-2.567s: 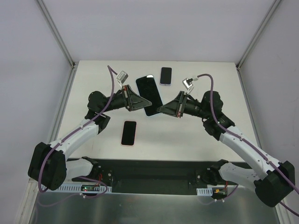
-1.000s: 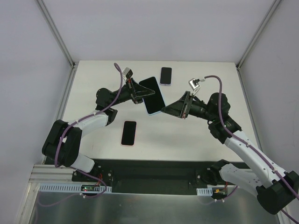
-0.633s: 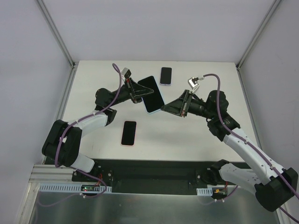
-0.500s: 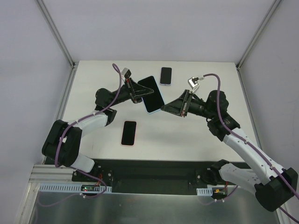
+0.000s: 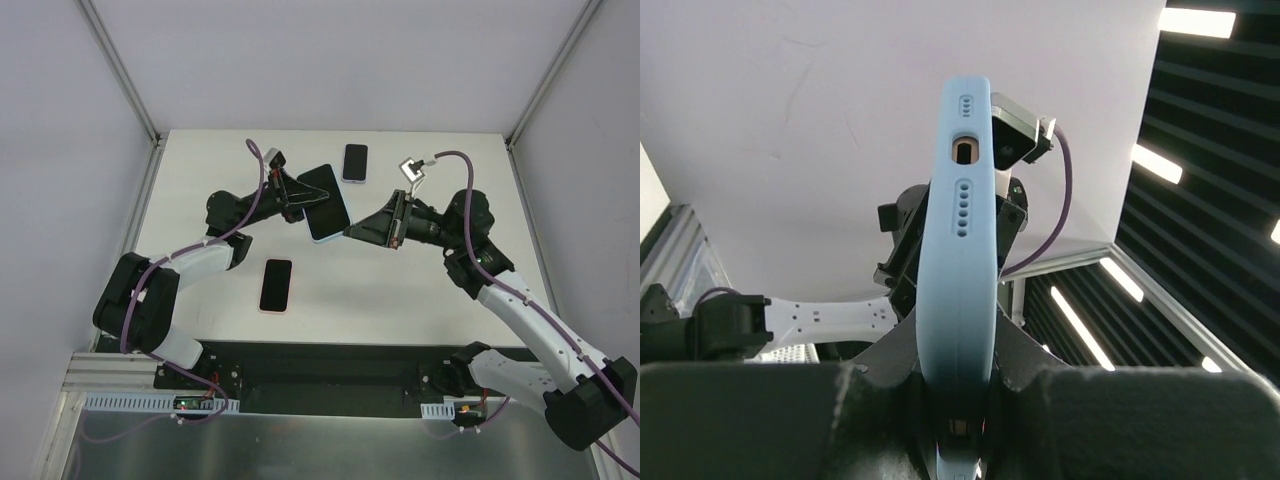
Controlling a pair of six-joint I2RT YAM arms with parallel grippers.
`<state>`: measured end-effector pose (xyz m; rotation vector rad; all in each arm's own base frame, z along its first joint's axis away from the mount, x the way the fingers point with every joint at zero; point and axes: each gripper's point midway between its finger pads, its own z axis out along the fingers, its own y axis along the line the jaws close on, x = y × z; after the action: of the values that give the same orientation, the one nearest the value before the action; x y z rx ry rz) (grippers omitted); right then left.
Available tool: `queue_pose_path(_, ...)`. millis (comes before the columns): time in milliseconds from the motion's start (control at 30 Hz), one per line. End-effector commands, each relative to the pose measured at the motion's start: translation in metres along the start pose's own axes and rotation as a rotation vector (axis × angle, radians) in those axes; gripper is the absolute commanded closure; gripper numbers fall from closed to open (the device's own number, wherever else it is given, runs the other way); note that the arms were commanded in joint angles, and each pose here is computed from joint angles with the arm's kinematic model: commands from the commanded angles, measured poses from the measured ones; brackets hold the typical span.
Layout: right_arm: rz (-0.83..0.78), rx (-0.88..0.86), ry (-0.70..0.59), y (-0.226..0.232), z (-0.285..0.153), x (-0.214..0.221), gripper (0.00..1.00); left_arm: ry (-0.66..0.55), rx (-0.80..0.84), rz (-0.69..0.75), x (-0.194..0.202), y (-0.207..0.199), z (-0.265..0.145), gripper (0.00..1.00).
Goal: Take the phone out of the phone case
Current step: Remove the phone case from the phone.
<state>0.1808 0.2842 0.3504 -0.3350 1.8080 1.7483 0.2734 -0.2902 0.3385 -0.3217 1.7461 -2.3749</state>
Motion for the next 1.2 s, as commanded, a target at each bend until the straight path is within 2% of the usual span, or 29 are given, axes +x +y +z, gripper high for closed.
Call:
queue_pose_path(0,-0.382,-0.306,0.023,0.09,-0.013,-0.012,0.99,0.052,0.111,0.126,0.015,-0.031,-0.005,1.0)
queue_pose_path(333,-0.432,-0.315,0.098,0.073,-0.007,-0.001,0.99,0.086,0.149,0.153,0.036,-0.064,-0.006,1.0)
queue_pose_path(500,-0.351,-0.239,0.09,0.056,0.001,-0.008,0.98,0.09,0.126,0.203,0.042,-0.064,-0.008,1.0)
queue_pose_path(567,-0.263,-0.126,0.086,0.034,0.004,-0.013,0.97,0.091,0.092,0.232,0.041,-0.058,-0.008,1.0)
queue_pose_path(633,-0.198,-0.036,0.092,0.019,0.002,-0.012,0.77,0.101,0.072,0.268,0.045,-0.057,-0.008,1.0)
queue_pose_path(667,-0.189,0.005,0.065,0.015,0.0,-0.014,0.65,0.105,0.042,0.286,0.044,-0.051,-0.008,1.0)
queue_pose_path(700,-0.18,0.034,0.052,0.01,-0.003,-0.014,0.48,0.113,0.038,0.309,0.047,-0.054,-0.008,1.0)
queue_pose_path(800,-0.15,0.115,-0.001,0.002,-0.013,-0.021,0.32,0.132,0.01,0.354,0.051,-0.052,-0.009,1.0)
queue_pose_path(967,-0.134,0.263,-0.117,-0.003,-0.029,-0.042,0.31,0.202,-0.018,0.461,0.061,-0.049,-0.012,1.0)
queue_pose_path(1033,-0.115,0.334,-0.136,-0.012,-0.031,-0.048,0.31,0.242,-0.025,0.477,0.066,-0.044,-0.016,1.0)
queue_pose_path(1167,-0.067,0.333,-0.11,-0.018,-0.021,-0.052,0.33,0.331,-0.024,0.533,0.082,-0.04,-0.023,1.0)
